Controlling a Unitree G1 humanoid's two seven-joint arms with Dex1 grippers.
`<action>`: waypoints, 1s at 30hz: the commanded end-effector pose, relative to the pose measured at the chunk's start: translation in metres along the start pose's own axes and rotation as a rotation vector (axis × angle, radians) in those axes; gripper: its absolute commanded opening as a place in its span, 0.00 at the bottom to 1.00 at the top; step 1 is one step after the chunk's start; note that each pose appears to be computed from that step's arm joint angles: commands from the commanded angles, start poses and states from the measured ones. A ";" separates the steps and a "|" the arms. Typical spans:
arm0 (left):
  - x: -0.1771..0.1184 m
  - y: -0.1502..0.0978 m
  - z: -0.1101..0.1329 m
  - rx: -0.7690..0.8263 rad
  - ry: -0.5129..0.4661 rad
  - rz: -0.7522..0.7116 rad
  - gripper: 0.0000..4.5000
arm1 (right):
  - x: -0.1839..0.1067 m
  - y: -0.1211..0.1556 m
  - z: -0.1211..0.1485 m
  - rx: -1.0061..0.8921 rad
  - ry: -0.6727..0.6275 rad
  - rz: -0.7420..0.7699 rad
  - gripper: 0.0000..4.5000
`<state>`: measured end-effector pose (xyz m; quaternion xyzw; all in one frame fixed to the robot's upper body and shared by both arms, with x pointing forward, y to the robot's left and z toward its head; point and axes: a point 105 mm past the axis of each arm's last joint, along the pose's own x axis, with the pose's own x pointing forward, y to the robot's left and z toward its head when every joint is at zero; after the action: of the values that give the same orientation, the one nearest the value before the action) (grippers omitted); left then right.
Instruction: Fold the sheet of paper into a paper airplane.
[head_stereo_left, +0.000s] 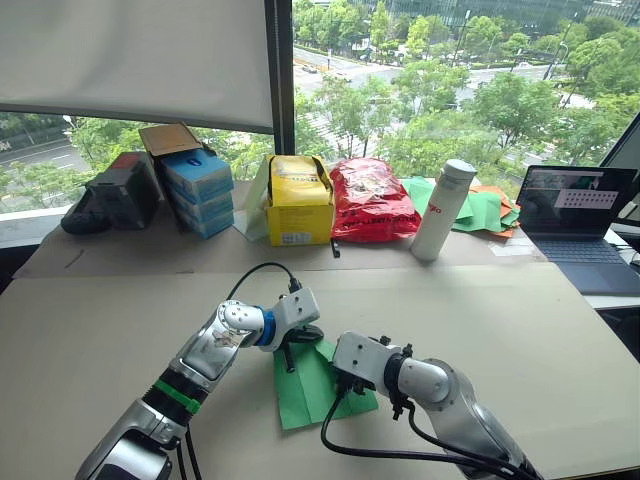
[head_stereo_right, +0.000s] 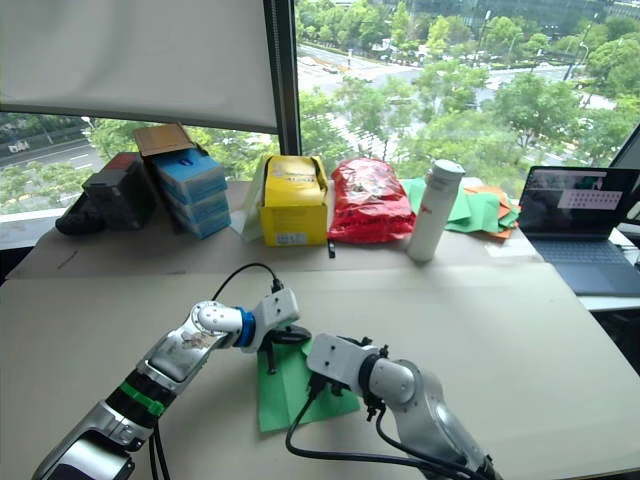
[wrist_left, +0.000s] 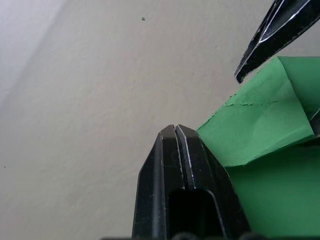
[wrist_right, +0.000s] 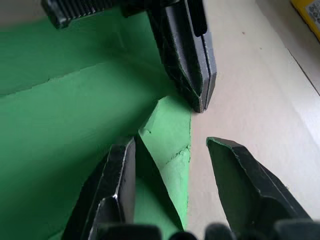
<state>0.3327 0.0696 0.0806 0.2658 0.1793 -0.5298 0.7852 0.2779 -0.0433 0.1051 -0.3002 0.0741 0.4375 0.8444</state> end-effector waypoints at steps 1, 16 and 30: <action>0.006 -0.010 -0.025 -0.034 0.083 -0.030 0.00 | -0.011 -0.017 0.033 0.137 -0.139 -0.015 0.44; 0.005 -0.009 -0.021 -0.033 0.069 -0.018 0.00 | 0.021 -0.018 -0.007 0.225 -0.010 -0.025 0.01; 0.005 -0.009 -0.019 -0.037 0.063 -0.010 0.00 | 0.032 -0.009 -0.021 0.268 0.078 -0.021 0.01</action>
<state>0.3317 0.0680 0.0811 0.2635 0.1738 -0.5266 0.7893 0.3050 -0.0346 0.0808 -0.1996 0.1523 0.4134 0.8752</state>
